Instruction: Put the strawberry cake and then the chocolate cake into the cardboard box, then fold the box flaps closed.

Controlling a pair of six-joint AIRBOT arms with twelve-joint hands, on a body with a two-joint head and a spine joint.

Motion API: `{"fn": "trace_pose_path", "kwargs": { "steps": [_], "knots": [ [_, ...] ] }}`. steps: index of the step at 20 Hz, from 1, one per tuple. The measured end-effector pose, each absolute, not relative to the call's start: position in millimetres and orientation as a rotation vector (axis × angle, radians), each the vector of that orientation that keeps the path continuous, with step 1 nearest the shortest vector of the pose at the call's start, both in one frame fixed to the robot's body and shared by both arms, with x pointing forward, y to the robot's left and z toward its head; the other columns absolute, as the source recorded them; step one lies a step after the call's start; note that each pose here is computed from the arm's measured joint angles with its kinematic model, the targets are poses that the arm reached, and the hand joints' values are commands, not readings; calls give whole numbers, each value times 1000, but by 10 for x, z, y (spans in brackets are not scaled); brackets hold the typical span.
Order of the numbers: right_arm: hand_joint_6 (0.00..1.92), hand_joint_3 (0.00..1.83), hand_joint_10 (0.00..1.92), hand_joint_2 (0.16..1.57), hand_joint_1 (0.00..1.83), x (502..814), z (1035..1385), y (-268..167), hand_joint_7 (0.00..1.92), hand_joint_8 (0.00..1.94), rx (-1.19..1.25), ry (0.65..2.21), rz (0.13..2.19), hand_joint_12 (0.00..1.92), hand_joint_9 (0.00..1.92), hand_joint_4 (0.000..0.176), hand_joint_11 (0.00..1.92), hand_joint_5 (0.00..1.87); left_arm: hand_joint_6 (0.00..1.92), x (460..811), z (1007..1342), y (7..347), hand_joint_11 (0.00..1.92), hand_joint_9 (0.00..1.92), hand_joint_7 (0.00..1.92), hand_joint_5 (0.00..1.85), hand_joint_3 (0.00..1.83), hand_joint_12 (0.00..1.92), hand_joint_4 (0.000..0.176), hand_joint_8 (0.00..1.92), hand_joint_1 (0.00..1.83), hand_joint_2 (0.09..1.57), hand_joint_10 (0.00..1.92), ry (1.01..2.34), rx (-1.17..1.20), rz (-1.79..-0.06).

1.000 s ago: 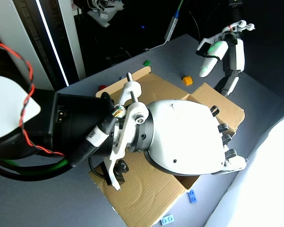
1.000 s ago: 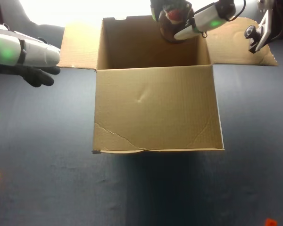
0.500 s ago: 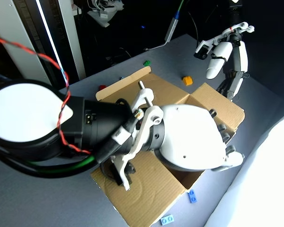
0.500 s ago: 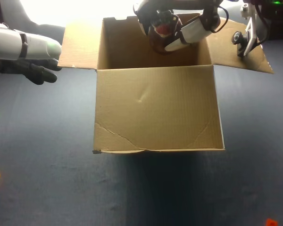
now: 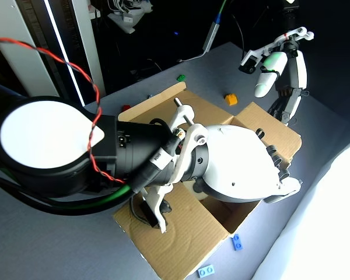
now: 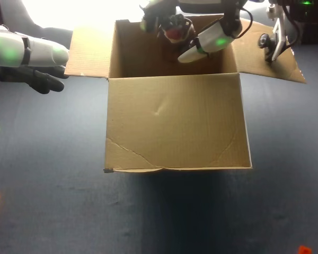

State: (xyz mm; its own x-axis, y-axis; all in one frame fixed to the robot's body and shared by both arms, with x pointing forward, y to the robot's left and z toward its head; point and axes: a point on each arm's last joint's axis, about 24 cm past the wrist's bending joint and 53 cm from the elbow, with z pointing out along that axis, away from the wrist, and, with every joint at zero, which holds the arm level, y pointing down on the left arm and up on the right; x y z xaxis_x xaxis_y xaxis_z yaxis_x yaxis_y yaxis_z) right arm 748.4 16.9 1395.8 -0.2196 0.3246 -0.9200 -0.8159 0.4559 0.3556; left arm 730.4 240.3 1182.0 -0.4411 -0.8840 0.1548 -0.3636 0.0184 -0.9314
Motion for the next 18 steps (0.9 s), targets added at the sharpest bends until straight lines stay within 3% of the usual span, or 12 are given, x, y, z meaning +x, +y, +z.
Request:
{"fn": "trace_pose_path", "kwargs": {
  "steps": [9,18],
  "knots": [
    [98,4,650,1063,630,7491,14062,86,386,0,-461,1409,1114,1387,222,0,0,277,1,7314,11793,2376,274,802,688,481,0,1145,9,1,642,1026,2,1817,-1289,-1431],
    [30,1,478,1052,567,7590,14558,-690,367,0,-304,1334,1119,1220,212,0,0,289,4,7349,11911,2364,277,794,678,483,1,1142,10,0,638,1030,0,1782,-1291,-1465]
  ]
}}
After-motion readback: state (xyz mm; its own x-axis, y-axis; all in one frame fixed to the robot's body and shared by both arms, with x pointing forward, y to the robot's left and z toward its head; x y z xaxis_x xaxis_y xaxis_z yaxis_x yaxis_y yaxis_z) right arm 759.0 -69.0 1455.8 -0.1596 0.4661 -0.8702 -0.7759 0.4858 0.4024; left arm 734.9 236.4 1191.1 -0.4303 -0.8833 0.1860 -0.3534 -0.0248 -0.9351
